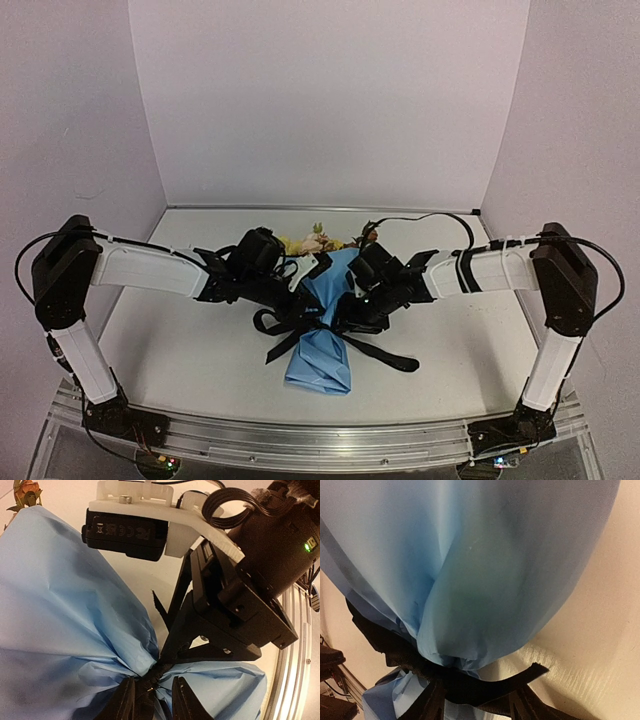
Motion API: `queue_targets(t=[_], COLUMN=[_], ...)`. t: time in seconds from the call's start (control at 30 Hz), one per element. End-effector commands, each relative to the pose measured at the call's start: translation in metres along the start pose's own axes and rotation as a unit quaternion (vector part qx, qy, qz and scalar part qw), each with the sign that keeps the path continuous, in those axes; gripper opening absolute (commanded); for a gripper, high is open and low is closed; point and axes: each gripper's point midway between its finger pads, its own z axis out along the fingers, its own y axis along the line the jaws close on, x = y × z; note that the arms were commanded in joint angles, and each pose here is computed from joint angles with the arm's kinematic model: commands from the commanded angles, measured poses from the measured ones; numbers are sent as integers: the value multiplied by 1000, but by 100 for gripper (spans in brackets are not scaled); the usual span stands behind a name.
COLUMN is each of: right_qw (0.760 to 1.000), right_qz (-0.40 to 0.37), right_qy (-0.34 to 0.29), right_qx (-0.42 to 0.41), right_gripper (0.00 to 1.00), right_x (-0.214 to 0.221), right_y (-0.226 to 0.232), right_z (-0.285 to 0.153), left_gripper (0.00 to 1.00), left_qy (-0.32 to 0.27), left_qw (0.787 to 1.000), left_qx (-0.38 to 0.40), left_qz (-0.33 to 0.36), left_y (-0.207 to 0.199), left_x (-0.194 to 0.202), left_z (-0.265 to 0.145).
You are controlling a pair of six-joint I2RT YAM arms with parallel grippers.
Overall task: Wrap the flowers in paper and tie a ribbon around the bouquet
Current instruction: Tie the half-tied ribbon around the folded bouquet.
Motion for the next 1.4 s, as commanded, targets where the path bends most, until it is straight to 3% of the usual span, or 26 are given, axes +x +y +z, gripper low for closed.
queue_targets(t=[0.0, 0.3, 0.5, 0.93, 1.13, 1.37], right_qw=[1000, 999, 999, 999, 998, 998], right_qz=[-9, 17, 17, 6, 5, 3], right_qy=[-24, -29, -35, -48, -49, -52], right_qx=[-18, -12, -12, -19, -25, -25], right_gripper=[49, 32, 1, 0, 0, 0], right_x=[-7, -12, -13, -16, -17, -19], right_y=[3, -4, -3, 0, 4, 5], right_z=[-11, -3, -6, -22, -26, -29], left_gripper=[27, 26, 24, 19, 20, 19], left_qy=[-33, -25, -6, 57, 28, 2], left_qw=[998, 998, 995, 985, 979, 969], left_qx=[-1, 5, 10, -53, -68, -32], left_qz=[49, 63, 100, 151, 191, 243], left_y=[-3, -3, -4, 18, 8, -11], left_x=[-18, -8, 2, 21, 3, -5], left_z=[-1, 6, 15, 29, 18, 18])
